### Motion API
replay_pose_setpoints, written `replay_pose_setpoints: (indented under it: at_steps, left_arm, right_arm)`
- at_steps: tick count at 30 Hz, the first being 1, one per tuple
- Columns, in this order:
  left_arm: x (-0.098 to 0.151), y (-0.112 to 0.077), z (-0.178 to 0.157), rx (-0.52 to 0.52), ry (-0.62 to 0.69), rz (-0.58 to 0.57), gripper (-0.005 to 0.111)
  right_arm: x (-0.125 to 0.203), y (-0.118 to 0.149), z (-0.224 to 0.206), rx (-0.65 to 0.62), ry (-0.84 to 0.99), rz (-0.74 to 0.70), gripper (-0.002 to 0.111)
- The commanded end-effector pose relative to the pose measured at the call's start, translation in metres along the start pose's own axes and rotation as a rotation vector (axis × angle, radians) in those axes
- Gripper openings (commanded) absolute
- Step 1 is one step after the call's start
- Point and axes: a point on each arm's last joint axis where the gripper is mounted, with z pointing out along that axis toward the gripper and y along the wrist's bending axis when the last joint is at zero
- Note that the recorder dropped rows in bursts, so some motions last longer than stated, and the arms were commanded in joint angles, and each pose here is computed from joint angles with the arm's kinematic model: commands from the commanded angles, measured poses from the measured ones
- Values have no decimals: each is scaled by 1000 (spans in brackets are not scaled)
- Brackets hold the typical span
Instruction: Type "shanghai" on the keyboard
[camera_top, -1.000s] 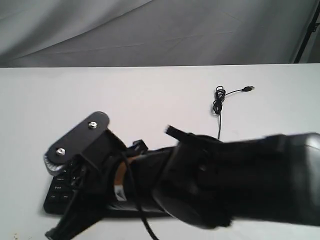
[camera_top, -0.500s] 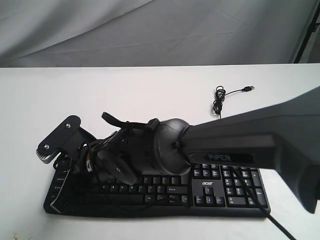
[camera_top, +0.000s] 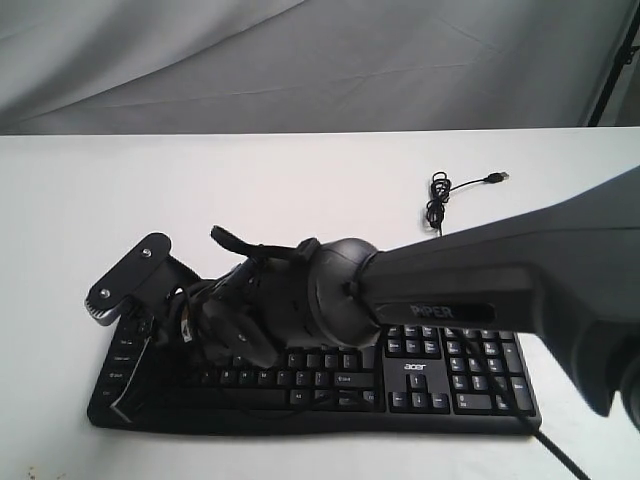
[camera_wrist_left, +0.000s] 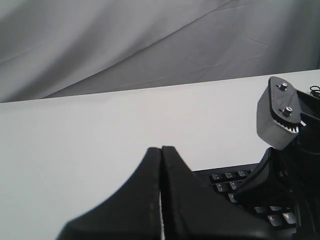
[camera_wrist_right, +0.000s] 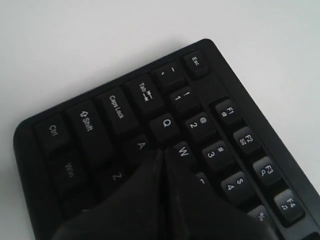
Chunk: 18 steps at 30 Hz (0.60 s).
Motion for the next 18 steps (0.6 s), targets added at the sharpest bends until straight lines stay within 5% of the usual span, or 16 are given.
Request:
replay_pose_setpoints:
  at_steps: [1, 18]
  left_arm:
    - [1, 0, 0, 4, -4, -1, 0]
    - [1, 0, 0, 4, -4, -1, 0]
  right_arm:
    - [-6, -3, -1, 7, -46, -4, 0]
    - [-3, -3, 0, 6, -24, -28, 0]
